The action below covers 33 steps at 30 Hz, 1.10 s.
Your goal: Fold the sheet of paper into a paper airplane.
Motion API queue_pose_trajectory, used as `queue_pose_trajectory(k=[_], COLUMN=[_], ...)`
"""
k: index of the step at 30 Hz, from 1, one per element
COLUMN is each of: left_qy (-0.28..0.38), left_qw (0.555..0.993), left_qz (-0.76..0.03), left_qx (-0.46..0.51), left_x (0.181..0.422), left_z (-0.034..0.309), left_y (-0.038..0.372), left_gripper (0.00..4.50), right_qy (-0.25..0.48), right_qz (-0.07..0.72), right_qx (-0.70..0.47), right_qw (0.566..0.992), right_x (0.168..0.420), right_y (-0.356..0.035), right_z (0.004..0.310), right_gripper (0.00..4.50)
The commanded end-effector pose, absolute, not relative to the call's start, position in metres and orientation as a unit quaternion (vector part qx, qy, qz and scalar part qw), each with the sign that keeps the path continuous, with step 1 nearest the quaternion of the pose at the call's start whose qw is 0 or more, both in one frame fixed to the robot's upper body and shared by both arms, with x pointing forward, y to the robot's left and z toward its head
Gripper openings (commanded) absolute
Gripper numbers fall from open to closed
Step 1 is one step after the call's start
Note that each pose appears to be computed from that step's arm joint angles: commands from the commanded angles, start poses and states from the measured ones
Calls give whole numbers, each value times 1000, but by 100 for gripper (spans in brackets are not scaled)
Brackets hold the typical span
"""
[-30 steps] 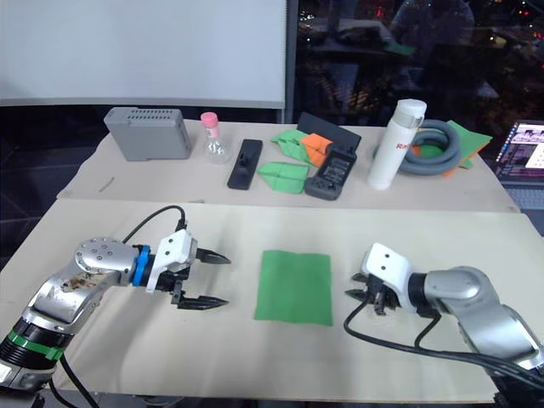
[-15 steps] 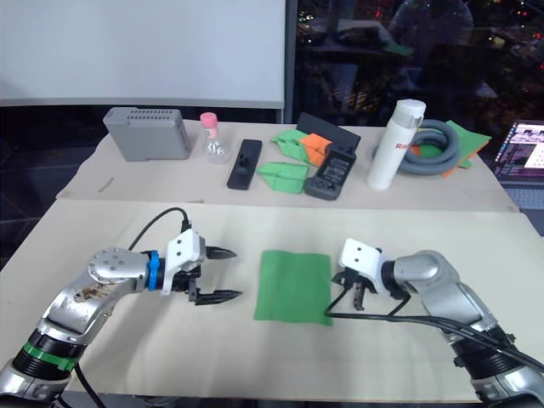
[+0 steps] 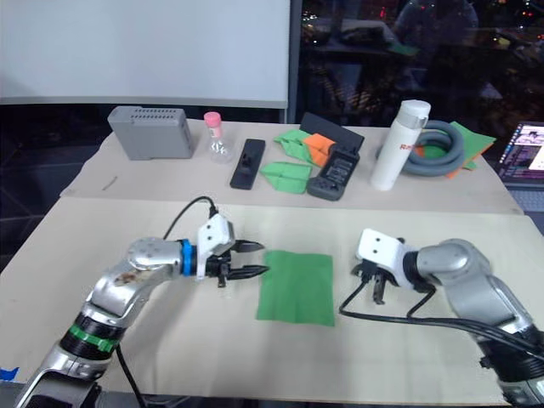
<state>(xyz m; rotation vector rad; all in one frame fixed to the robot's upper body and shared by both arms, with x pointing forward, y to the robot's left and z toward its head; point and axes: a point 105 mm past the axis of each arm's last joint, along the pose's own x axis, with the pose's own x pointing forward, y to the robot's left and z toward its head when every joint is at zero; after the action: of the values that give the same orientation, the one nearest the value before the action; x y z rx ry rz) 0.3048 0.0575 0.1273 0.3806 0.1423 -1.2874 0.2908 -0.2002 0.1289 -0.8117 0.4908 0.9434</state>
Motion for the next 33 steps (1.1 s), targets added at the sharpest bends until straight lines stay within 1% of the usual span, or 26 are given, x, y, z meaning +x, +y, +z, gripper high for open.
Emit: queue_pose_trajectory(k=[1,4,9,16,21,25,29,31,33], left_qy=[53,69,100,128,141,148,154,158,163], left_qw=[756,735,730,733,741,743,747,747,746], left_qz=[-623,-634,-628,-624,-615,-612,-608,-608,-608], left_qx=[195,232,252,240,230,228,220,217,217], left_x=[303,301,303,299,300,298,296,295,294], left_z=[121,101,75,61,56,54,53,52,51], left_y=[33,24,13,23,27,30,31,31,32], left_gripper=[102,2,2,2,2,2,2,2,2], right_qy=[213,213,205,204,218,241,257,254,246], right_qz=[422,413,398,407,435,475,494,492,478], right_qx=[-374,-370,-365,-350,-320,-269,-267,-269,-287], right_qw=[798,804,816,818,813,802,787,788,793], right_x=[284,279,277,278,277,264,255,255,263], right_y=[-201,-201,-202,-197,-188,-176,-170,-167,-169], right_z=[142,142,142,137,121,111,103,101,98], right_gripper=[0,0,0,0,0,0,0,0,0])
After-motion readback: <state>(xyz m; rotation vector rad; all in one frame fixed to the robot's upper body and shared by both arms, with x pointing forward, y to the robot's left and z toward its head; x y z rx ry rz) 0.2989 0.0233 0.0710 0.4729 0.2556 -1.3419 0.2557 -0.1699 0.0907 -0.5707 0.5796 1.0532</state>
